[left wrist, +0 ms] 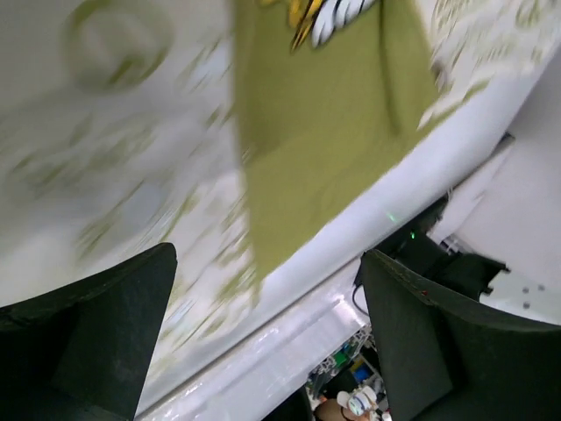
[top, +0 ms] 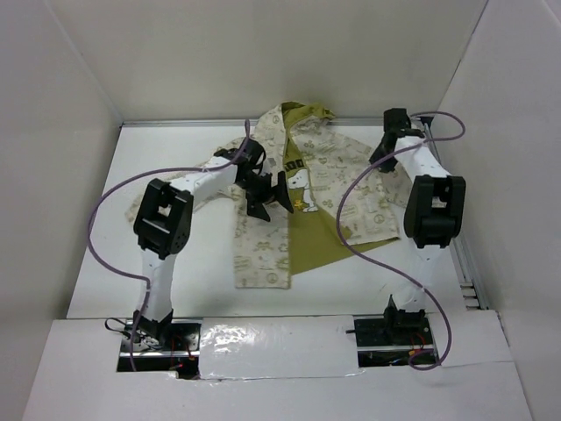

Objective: Zip up the jacket

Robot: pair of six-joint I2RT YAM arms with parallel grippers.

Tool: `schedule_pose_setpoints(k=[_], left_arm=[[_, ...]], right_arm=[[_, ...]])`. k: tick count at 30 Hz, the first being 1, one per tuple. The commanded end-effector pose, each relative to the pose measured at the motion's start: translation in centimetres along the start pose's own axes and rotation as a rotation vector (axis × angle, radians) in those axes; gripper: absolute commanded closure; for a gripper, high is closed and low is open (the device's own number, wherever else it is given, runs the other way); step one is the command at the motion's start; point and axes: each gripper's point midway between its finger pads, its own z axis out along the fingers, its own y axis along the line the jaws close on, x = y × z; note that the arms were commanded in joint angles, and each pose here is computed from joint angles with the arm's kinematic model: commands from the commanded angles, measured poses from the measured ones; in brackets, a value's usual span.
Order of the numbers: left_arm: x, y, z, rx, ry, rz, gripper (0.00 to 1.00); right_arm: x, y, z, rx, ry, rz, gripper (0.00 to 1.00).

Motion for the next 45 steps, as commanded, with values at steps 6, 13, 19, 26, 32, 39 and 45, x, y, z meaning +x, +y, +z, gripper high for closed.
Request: schedule_pose_setpoints(k=[6, 13, 19, 26, 32, 39, 45], left_arm=[[5.5, 0.3, -7.8, -0.052, -0.138, 0.039, 0.01], [7.3, 1.9, -7.6, -0.053, -0.16, 0.01, 0.01], [6.3, 0.1, -5.4, 0.001, -0.126, 0.081, 0.01], [3.1, -3.0, -1.6, 0.054, -0.096, 0.207, 0.01], [0.3, 0.2, 0.9, -0.005, -0.082, 0.126, 0.01], [-2.0, 2.9, 1.6, -0.123, -0.128, 0.083, 0.01], [-4.0, 4.2, 1.7, -0.137, -0.134, 0.045, 0.01]], right_arm=[[6.5, 4.9, -12.1, -0.296, -0.134, -0.347, 0.0], [14.8, 1.4, -11.9, -0.274, 0.029, -0.309, 0.0], [17.6, -4.9, -9.2, -0.128, 0.092, -0.138, 0.0], [16.6, -3.9, -7.6, -0.207, 0.097, -0.081, 0.01], [16.8, -4.7, -5.3, -0.166, 0.148, -0.052, 0.05], [16.7, -5.5, -4.7, -0.15, 0.15, -0.038, 0.16], [17.2, -1.8, -7.1, -0.256, 0.115, -0.153, 0.92]])
